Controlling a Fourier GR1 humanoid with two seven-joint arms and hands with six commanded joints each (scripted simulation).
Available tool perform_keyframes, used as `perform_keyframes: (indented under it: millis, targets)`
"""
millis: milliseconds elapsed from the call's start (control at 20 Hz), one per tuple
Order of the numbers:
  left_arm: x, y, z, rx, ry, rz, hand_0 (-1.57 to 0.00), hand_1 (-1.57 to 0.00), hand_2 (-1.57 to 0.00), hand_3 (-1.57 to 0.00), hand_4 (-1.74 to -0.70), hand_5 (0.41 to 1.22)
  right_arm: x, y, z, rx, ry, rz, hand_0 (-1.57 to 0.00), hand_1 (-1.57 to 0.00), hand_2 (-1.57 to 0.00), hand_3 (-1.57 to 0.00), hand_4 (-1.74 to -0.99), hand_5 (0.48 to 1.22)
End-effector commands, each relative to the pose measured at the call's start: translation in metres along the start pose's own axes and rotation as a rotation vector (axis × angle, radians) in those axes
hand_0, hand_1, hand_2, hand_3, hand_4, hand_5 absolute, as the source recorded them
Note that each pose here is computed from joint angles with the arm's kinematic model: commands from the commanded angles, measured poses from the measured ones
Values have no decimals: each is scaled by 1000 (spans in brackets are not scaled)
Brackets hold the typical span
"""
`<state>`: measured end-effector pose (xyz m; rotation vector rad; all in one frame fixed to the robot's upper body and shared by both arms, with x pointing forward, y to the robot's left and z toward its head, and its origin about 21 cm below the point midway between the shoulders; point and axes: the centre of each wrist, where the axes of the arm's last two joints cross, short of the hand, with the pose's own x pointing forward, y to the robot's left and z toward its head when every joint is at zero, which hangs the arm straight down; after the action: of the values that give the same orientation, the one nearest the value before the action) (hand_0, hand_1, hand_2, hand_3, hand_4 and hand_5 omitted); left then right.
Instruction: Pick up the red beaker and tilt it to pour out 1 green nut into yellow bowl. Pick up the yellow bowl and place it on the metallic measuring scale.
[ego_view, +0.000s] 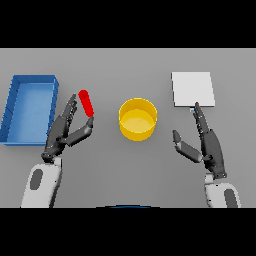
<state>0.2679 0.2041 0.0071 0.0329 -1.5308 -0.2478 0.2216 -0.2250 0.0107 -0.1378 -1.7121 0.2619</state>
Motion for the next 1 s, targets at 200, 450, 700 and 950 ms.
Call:
perform_keyframes:
  millis: [200, 450, 700, 950]
  targets:
    - [-11, 5, -28, 16, 28, -36, 1, 1, 1, 1, -1376, 738, 1, -3, 2, -9, -1, -8, 1, 1, 1, 1, -1321, 683]
    - [-23, 2, -52, 13, 76, -14, 1, 1, 1, 1, -1339, 717, -1, -3, 0, -19, 22, -10, 1, 1, 1, 1, -1341, 689]
    - [-17, -1, -75, 1, 51, -19, 1, 1, 1, 1, -1319, 711, 1, -5, 1, -17, 8, -9, 1, 1, 1, 1, -1333, 687]
    - [-14, -5, -91, -12, 70, -30, 1, 1, 1, 1, -1318, 708, -1, -2, 3, -18, 23, -17, 1, 1, 1, 1, -1320, 683]
